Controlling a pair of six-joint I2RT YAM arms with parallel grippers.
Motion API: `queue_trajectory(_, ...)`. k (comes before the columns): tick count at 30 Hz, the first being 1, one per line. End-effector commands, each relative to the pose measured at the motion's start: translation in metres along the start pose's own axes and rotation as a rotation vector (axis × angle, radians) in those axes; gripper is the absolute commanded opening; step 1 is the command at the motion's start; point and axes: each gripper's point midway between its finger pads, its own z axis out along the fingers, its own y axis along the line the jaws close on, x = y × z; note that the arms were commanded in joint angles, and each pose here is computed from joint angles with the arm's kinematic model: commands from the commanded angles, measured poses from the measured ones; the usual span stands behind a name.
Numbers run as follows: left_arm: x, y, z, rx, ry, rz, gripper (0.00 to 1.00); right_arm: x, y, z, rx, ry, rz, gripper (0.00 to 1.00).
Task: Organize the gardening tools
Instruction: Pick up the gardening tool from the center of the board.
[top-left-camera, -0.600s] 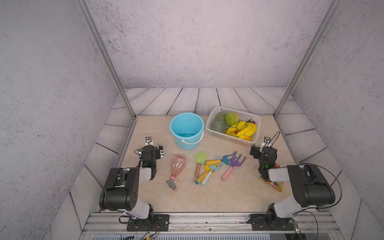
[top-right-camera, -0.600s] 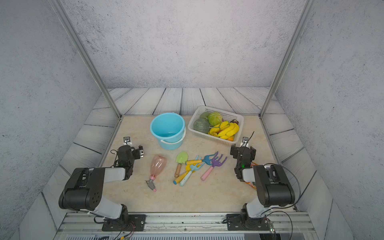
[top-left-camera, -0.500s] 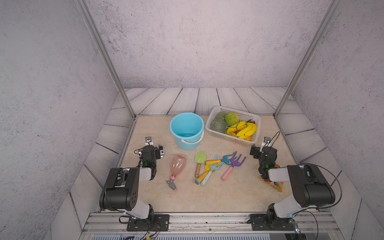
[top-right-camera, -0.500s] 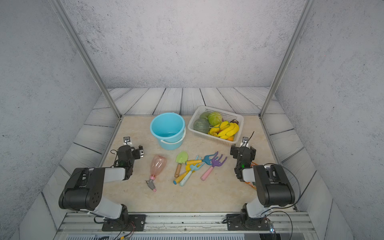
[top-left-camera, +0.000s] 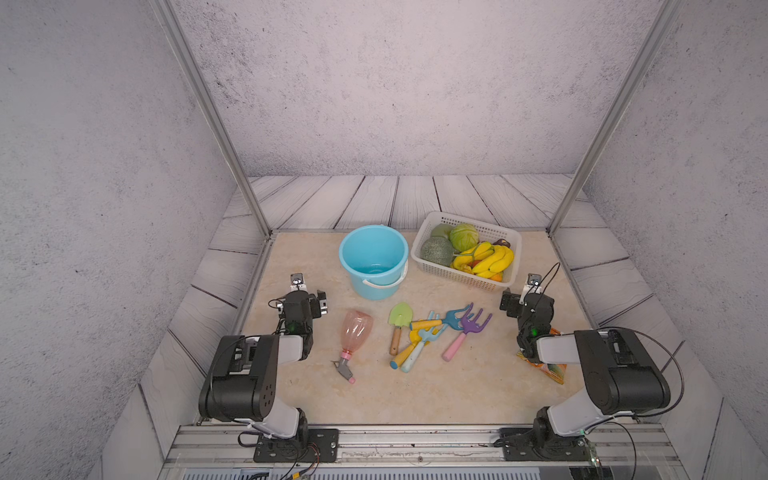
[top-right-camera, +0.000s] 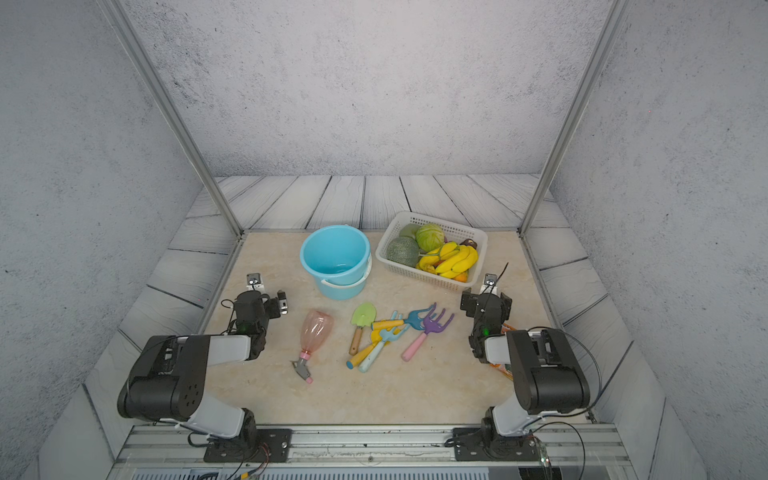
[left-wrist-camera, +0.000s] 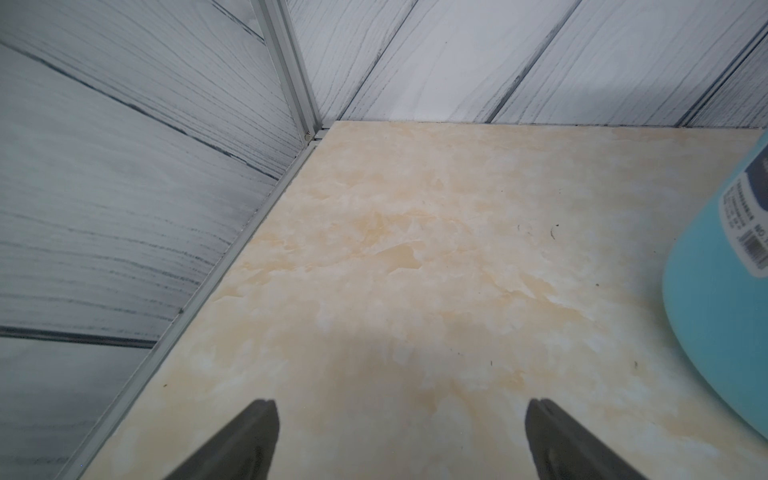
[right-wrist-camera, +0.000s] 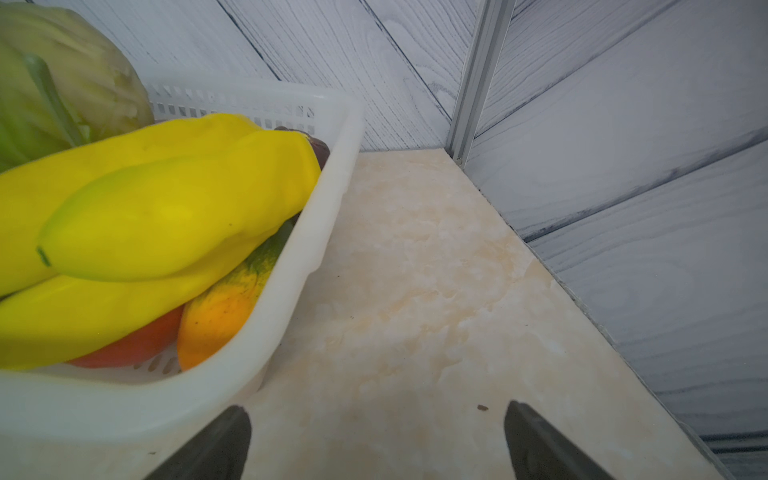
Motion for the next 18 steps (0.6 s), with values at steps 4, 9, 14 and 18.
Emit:
queue_trajectory(4,-0.011,0.0,0.002,0.002,-0.024,0.0,0.99,-0.003,0.002,0.002,0.001,-0.012,0.002,0.99)
queue_trajectory(9,-0.03,0.005,-0.004,-0.023,0.019,0.001,0.99,-0.03,-0.004,-0.02,-0.007,-0.047,0.008,0.99)
queue_trajectory(14,-0.056,0.031,-0.022,-0.148,0.058,-0.139,0.99,-0.065,-0.015,-0.046,0.008,-0.083,0.129,0.99)
queue_trajectory(18,-0.062,0.054,-0.047,-0.255,0.099,-0.564,0.99,-0.1,-0.02,-0.067,-0.002,-0.063,0.393,0.99)
